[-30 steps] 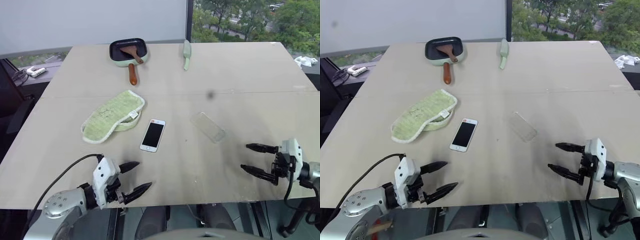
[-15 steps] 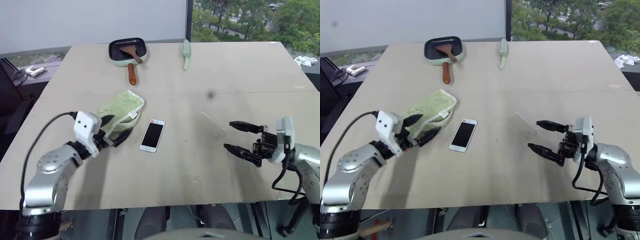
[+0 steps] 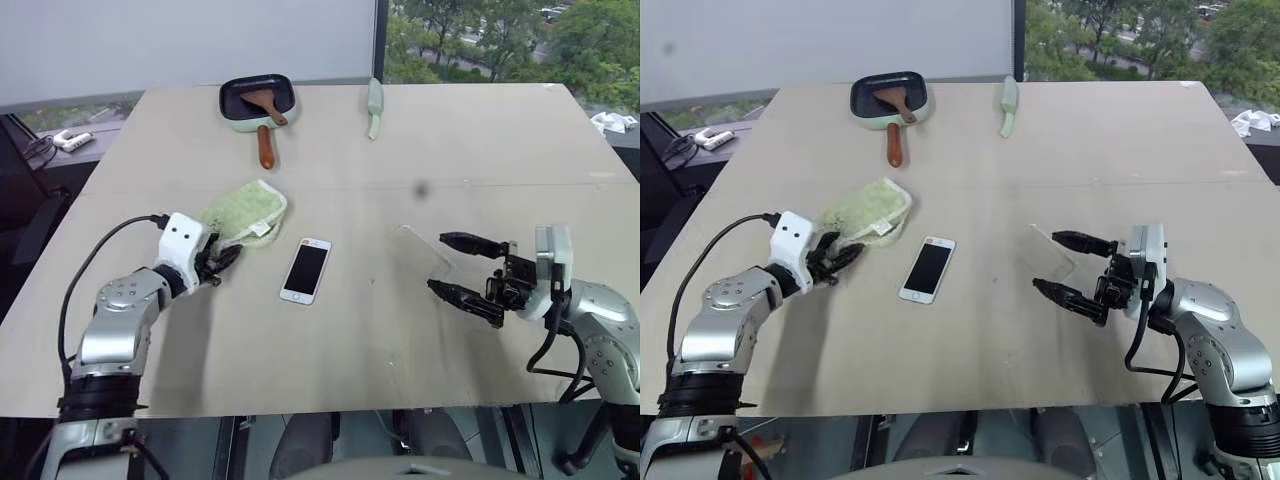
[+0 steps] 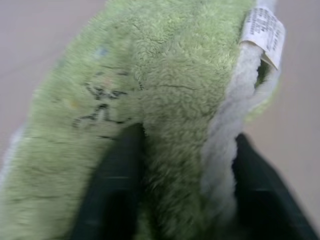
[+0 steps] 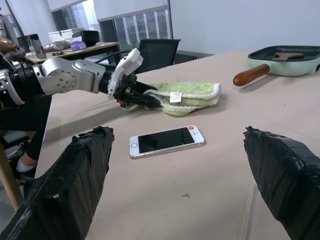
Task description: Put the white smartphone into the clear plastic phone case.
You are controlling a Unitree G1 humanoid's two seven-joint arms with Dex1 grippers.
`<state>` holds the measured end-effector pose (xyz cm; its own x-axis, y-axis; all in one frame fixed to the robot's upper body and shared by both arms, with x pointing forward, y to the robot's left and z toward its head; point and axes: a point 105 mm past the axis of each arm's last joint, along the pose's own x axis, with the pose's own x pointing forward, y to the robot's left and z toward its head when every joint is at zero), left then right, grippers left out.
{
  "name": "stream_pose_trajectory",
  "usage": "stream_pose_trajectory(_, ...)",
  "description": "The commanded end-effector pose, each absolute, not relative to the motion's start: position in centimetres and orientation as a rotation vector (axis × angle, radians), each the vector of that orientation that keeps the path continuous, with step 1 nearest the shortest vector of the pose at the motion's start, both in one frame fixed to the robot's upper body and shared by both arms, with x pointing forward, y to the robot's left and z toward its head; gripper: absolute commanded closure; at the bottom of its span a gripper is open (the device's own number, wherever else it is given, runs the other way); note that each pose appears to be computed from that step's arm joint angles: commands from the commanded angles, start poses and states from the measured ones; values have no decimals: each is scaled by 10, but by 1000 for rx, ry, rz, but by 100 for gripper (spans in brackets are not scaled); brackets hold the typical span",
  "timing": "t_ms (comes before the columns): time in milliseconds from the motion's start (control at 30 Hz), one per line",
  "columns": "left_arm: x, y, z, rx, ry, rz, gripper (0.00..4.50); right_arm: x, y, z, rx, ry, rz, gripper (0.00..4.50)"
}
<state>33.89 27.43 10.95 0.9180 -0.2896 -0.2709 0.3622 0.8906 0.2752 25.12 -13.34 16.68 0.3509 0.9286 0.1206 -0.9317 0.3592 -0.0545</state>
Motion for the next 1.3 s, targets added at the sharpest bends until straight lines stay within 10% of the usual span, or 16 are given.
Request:
stream_pose_trajectory(33, 347, 283, 123, 355, 175, -286, 443, 257, -131, 183, -27, -223, 1141, 0)
stream_pose_trajectory(567, 414, 342, 207, 393, -62, 21, 447, 286, -118, 192, -142, -289, 1000, 0)
stream_pose_trajectory(900, 430, 335, 202, 378, -34, 49, 3, 285, -122, 193, -149, -295, 965, 0)
stream_pose_trajectory(1300, 384, 250, 210, 239, -221, -561, 3, 283, -135, 176, -218, -192, 954, 0)
